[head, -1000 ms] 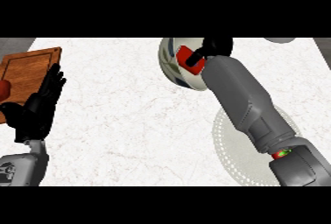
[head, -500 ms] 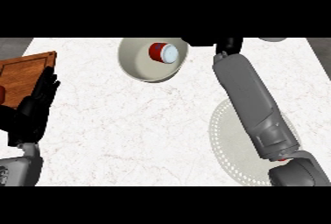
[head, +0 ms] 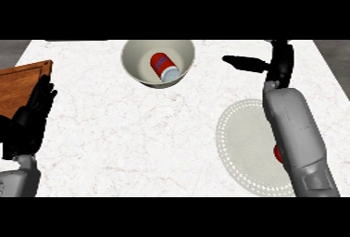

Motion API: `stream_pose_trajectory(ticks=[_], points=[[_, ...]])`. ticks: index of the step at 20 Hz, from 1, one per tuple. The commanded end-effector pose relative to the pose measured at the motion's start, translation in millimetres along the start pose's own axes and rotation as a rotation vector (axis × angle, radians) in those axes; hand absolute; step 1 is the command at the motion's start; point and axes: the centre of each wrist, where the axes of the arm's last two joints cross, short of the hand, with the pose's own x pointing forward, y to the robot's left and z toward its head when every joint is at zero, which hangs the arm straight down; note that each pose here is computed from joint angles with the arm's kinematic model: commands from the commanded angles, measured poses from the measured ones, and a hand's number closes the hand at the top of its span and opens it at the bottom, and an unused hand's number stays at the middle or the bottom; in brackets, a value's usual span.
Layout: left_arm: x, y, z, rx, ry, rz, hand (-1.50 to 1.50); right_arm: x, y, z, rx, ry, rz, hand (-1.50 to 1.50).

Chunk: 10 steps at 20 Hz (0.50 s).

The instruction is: Pick the can from the placemat and place it in the bowl

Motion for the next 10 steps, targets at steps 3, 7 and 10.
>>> stream_pose_trajectory(ticks=[3,7,10], points=[[5,7,0,0.002,0.007,-0.006,0.0,-23,-64,29,0.079,0.0,-0.103,-1.5],[5,-14,-1,0.006,-0.006,-0.006,0.0,-17,-96,59,0.091,-0.073,-0.158,-1.5],[13,-6,-12,-0.001,-0.029,-0.012,0.0,-15,-113,62,0.085,-0.095,-0.18,-1.5]])
